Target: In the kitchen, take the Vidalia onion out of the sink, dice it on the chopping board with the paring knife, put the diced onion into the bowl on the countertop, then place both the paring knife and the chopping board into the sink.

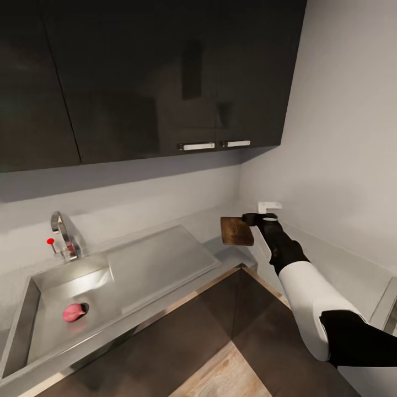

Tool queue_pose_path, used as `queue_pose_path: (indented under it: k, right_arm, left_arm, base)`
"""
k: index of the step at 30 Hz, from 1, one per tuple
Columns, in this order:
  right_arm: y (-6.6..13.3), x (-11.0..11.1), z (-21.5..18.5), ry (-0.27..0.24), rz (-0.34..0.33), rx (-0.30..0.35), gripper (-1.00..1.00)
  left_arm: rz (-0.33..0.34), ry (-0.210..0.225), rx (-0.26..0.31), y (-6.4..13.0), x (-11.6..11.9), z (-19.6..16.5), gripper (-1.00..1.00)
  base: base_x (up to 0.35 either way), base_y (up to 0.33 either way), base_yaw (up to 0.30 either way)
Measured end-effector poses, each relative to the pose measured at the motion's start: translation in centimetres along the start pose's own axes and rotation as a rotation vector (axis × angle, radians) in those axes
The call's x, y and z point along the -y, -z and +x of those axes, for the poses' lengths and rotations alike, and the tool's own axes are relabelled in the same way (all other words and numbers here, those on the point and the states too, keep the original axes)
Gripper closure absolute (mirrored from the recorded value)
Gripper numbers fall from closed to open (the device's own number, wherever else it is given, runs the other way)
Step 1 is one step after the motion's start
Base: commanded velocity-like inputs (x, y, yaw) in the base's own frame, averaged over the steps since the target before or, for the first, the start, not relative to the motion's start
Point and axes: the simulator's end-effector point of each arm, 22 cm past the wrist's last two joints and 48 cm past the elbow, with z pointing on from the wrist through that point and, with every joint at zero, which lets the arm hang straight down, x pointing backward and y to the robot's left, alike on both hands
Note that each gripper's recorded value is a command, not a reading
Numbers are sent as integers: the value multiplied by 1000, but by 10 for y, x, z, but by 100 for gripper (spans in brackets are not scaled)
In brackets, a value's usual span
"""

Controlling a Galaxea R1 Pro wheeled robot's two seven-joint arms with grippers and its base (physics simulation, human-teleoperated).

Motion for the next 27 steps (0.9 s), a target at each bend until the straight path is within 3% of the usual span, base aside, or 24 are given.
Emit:
queue_pose_path:
  k: [5, 11, 16, 18, 22, 27]
  right_arm:
    - [1, 19, 6, -4, 107, -15, -100]
    - [2, 28, 17, -2, 163, -47, -100]
    - [11, 39, 19, -9, 268, -89, -100]
    - [14, 37, 20, -30, 281, -100, -100]
    - [20, 11, 24, -85, 253, -128, -100]
    - [21, 7, 28, -93, 250, -141, -100]
  left_arm:
    - [1, 1, 0, 0, 1, 0, -100]
    - [2, 1, 0, 0, 1, 0, -100]
    - [2, 1, -2, 0, 1, 1, -100]
    - [2, 1, -6, 0, 1, 3, -100]
    - [2, 1, -15, 1, 1, 7, -100]
    - [18, -4, -34, 3, 9, 16, -100]
  base:
    - [2, 5, 0]
    - [0, 0, 0]
    - [0, 0, 0]
    - [5, 0, 0]
    - [165, 12, 0]
    - [318, 4, 0]
